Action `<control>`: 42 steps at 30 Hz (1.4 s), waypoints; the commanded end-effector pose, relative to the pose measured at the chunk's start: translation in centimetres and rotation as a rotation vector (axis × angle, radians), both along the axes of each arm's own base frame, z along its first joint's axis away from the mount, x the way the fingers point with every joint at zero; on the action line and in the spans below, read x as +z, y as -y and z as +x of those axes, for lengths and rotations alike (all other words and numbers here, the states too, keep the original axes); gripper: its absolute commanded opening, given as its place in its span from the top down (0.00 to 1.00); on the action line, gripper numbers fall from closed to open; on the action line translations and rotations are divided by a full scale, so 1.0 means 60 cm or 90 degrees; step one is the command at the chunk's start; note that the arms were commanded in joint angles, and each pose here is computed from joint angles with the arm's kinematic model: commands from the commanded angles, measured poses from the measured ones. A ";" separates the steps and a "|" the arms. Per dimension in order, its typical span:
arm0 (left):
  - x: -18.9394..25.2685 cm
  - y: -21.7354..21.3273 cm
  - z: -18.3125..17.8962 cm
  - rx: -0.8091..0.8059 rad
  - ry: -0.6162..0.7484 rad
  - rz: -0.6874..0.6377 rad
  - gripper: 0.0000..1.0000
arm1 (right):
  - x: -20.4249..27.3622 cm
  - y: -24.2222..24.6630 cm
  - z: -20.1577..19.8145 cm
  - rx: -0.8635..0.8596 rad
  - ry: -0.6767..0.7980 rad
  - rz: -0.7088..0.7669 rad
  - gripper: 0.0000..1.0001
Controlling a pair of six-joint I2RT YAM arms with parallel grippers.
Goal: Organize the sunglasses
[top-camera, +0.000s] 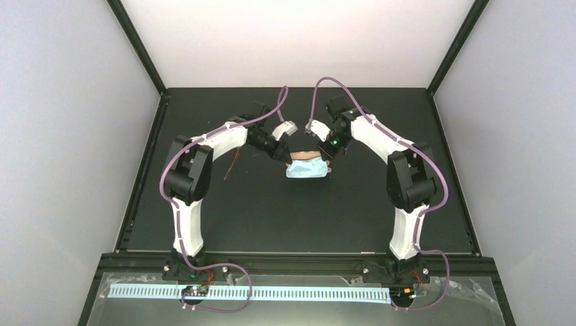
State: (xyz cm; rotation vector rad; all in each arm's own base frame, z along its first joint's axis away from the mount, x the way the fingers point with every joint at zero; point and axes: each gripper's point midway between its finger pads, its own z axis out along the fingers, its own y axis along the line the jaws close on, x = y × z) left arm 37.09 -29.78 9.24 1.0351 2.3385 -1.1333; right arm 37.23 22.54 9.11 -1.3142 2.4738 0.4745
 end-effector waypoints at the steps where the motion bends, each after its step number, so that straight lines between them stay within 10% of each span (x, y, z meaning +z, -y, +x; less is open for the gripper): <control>1: 0.002 0.000 0.018 0.012 0.001 0.002 0.98 | -0.006 0.008 0.017 -0.018 0.002 -0.023 0.99; 42: -0.062 0.004 -0.016 0.005 -0.044 0.021 0.98 | -0.071 0.013 -0.003 0.001 -0.046 -0.041 0.99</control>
